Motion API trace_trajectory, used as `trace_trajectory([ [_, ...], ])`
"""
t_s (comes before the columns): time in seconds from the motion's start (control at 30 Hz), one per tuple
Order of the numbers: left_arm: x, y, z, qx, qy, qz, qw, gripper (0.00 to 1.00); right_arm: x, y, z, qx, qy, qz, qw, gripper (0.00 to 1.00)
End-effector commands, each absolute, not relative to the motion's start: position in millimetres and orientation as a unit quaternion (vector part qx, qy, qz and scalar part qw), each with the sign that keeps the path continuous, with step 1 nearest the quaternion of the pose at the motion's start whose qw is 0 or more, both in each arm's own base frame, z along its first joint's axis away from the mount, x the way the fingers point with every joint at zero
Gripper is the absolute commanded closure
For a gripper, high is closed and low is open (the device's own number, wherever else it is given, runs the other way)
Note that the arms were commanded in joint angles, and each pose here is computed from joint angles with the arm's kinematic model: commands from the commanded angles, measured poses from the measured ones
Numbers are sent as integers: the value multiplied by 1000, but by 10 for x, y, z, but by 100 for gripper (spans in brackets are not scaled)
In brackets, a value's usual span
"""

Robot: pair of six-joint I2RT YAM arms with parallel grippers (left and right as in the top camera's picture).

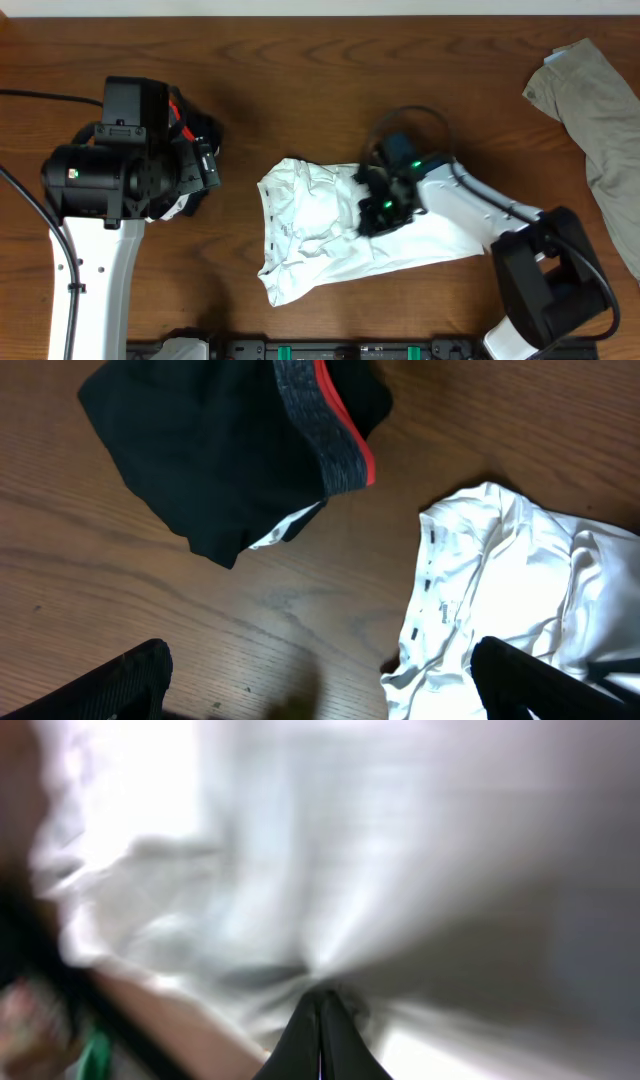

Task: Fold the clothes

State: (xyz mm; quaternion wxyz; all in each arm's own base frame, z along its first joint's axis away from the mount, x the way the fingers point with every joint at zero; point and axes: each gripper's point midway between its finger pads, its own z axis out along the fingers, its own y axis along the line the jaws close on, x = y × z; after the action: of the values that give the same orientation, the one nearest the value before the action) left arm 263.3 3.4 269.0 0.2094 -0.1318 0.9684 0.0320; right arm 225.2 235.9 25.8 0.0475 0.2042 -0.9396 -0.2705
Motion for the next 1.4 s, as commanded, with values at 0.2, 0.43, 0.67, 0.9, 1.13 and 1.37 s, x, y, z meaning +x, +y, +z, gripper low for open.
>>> trace_trajectory([
  [0.2, 2624, 97, 2681, -136, 967, 47, 208, 2, 2140, 2530, 699, 324, -891, -318, -13, 98],
  [0.43, 2508, -274, 2100, -138, 984, -46, 106, 2, 2859, 1857, 1277, 157, -940, -263, -151, 63],
  [0.67, 2357, -692, 1189, -148, 977, -152, 6, 2, 2996, 892, 1244, -28, -970, -196, -144, 45],
  [0.9, 2246, -892, 524, -130, 974, -186, -18, 2, 2988, 592, 1216, -60, -971, -184, -139, 46],
  [1.13, 2267, -1051, 108, -94, 976, -196, -17, 2, 2991, 591, 1217, -58, -971, -184, -140, 47],
  [1.37, 2288, -1338, -55, -30, 967, -252, -33, 1, 2986, 591, 1216, -49, -972, -182, -141, 48],
])
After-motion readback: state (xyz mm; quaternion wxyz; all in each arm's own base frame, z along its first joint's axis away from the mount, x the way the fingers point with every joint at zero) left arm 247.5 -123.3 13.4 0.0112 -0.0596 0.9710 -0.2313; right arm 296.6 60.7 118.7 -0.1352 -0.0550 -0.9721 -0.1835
